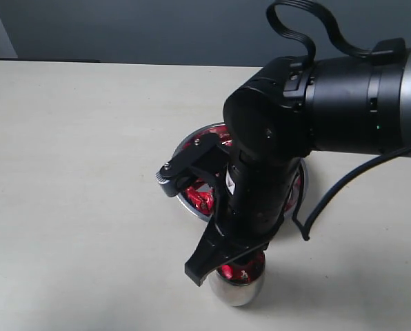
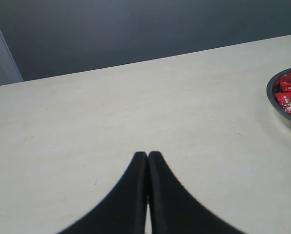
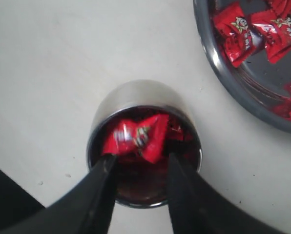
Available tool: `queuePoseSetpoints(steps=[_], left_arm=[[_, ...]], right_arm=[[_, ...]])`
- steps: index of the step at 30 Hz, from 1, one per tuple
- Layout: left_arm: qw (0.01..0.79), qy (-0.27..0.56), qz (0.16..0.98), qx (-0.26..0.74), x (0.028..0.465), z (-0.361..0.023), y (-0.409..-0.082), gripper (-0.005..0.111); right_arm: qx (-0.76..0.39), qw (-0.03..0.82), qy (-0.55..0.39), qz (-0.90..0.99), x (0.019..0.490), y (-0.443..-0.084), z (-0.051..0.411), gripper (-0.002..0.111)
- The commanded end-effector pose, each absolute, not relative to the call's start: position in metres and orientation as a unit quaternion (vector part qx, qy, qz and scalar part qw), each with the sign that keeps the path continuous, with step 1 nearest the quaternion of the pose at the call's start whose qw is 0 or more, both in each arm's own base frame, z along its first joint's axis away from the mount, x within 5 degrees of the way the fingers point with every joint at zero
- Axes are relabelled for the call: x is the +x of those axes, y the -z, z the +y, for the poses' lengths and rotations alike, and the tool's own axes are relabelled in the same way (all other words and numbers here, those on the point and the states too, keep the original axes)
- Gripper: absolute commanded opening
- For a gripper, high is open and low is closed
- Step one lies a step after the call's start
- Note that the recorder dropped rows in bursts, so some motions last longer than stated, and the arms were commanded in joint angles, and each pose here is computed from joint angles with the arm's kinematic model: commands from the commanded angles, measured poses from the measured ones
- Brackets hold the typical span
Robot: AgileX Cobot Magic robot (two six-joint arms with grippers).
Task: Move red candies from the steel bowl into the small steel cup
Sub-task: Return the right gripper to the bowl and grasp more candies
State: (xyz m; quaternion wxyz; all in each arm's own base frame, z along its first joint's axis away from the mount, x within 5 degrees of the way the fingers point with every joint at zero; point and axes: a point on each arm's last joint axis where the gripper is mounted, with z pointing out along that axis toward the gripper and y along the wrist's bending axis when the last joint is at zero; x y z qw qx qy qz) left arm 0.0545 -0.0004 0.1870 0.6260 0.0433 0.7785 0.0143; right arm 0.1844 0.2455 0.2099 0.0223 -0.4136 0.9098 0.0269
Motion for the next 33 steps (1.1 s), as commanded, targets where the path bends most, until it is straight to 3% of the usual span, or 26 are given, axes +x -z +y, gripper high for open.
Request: queuePoseSetpoints(steps=[1, 18, 33], left_arm=[[0.628, -0.014, 0.777, 0.041, 0.054, 0.000, -0.186, 0.000], [0.628, -0.014, 0.777, 0.041, 0.054, 0.000, -0.186, 0.000], [0.628, -0.014, 0.777, 0.041, 0.054, 0.000, -0.186, 0.000]], right_arm=[[-0.415, 0.021, -0.021, 0.909, 0.184, -0.209, 0.244, 0.036], [-0.372, 0.141, 0.043, 0.916, 0.240, -0.243, 0.232, 0.036], [-0.292, 0.024, 0.005, 0.956, 0.301, -0.167, 0.190, 0.036]])
